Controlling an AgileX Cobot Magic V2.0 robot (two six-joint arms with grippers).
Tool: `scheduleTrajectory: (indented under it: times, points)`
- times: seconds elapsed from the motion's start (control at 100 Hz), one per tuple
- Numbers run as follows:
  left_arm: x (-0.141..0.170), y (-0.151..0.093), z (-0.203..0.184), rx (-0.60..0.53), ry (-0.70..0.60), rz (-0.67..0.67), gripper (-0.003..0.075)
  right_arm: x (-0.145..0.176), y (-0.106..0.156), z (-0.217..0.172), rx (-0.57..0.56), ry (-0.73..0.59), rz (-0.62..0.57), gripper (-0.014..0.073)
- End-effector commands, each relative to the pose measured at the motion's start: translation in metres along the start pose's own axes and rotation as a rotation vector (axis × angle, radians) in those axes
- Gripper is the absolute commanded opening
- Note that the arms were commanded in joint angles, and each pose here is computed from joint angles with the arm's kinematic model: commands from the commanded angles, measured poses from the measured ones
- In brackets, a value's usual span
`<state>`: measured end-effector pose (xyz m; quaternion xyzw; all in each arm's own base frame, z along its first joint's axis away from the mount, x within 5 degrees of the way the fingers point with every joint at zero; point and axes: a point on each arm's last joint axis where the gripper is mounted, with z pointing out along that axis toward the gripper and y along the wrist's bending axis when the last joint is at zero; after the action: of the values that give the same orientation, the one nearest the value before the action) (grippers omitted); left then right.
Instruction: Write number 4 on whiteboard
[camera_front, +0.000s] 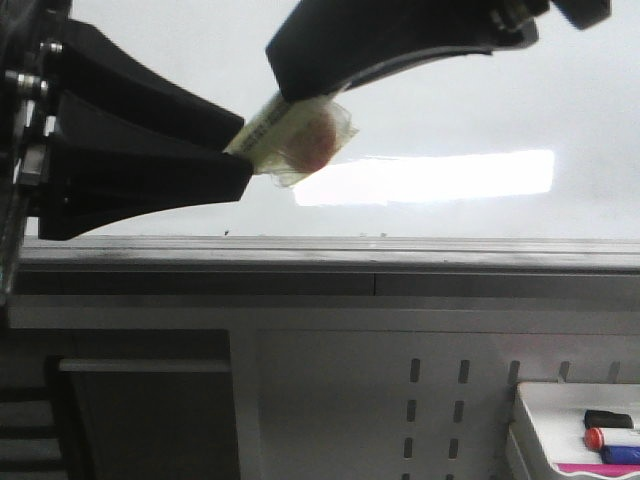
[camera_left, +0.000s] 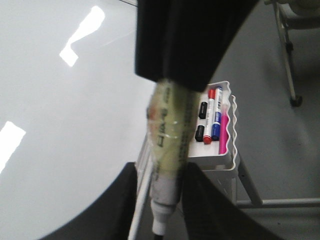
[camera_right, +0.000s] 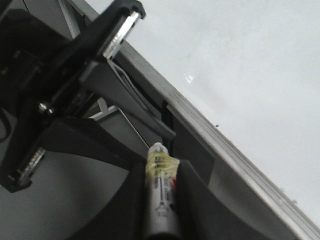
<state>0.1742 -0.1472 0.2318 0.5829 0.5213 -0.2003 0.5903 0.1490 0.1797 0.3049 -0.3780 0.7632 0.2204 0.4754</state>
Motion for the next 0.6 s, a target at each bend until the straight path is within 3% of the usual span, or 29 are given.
scheduleTrajectory:
  times: [0.0, 0.15, 0.39, 0.59]
  points:
    - [-0.014, 0.015, -0.004, -0.113, -0.077, -0.072, 0.0375, -0.017, -0.002, -0.006, 0.017, -0.099, -0.021, -0.0069]
    - [-0.019, 0.019, -0.015, -0.190, -0.020, -0.064, 0.0385, -0.022, -0.007, -0.006, 0.032, -0.099, -0.011, -0.0069]
    - [-0.029, 0.032, -0.052, -0.477, 0.109, -0.228, 0.0385, -0.056, -0.025, 0.016, 0.090, -0.119, -0.022, -0.0069]
    - [-0.037, 0.029, -0.070, -0.548, 0.132, -0.233, 0.0385, -0.085, -0.056, 0.041, 0.173, -0.143, -0.008, -0.0069]
